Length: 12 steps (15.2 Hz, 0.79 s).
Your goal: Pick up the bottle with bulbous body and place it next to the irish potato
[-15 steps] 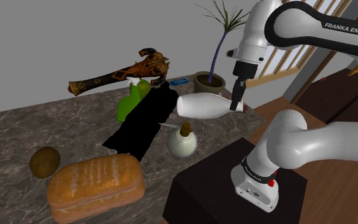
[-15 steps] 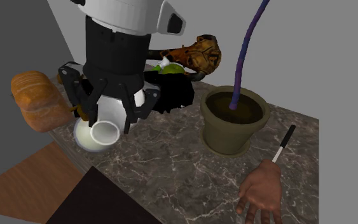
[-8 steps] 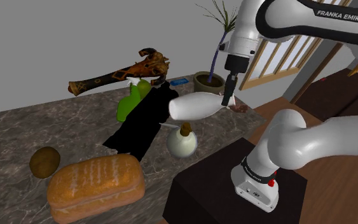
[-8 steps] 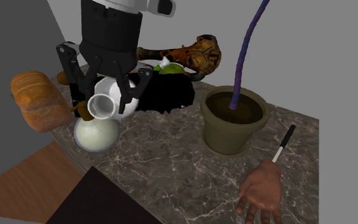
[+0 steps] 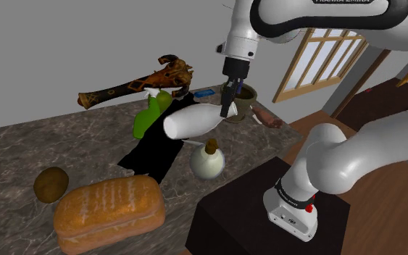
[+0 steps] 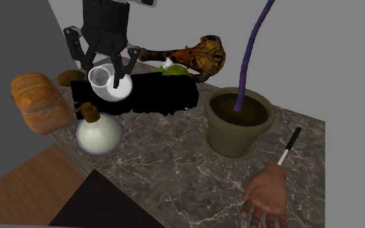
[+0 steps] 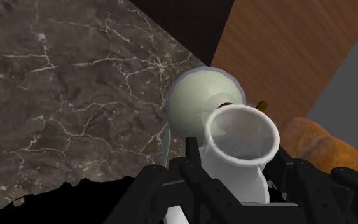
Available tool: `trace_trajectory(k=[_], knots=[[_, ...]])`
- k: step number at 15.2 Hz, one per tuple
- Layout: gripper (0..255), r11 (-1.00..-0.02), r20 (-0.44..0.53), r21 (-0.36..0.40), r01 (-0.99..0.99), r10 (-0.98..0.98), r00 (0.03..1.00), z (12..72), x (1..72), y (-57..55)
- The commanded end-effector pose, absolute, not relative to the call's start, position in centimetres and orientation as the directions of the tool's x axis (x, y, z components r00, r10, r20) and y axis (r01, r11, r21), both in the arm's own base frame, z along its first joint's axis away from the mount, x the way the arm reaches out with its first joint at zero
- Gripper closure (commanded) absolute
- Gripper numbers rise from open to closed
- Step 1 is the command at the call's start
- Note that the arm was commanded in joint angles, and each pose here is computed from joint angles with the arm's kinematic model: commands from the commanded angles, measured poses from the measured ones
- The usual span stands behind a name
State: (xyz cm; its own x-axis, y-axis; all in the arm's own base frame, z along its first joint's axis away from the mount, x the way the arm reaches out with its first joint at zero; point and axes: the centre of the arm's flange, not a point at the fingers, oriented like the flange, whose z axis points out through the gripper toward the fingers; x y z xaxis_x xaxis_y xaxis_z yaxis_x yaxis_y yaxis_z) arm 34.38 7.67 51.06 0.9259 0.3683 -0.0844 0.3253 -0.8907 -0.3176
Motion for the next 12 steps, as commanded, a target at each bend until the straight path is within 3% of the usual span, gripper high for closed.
trace_trajectory(k=[1, 12], knots=[[255, -0.890, -0.083, -0.318, 0.325, 0.368, 0.926, 51.3, 36.2, 9.6], [255, -0.890, -0.083, -0.318, 0.325, 0.368, 0.926, 51.3, 46.8, 19.6]])
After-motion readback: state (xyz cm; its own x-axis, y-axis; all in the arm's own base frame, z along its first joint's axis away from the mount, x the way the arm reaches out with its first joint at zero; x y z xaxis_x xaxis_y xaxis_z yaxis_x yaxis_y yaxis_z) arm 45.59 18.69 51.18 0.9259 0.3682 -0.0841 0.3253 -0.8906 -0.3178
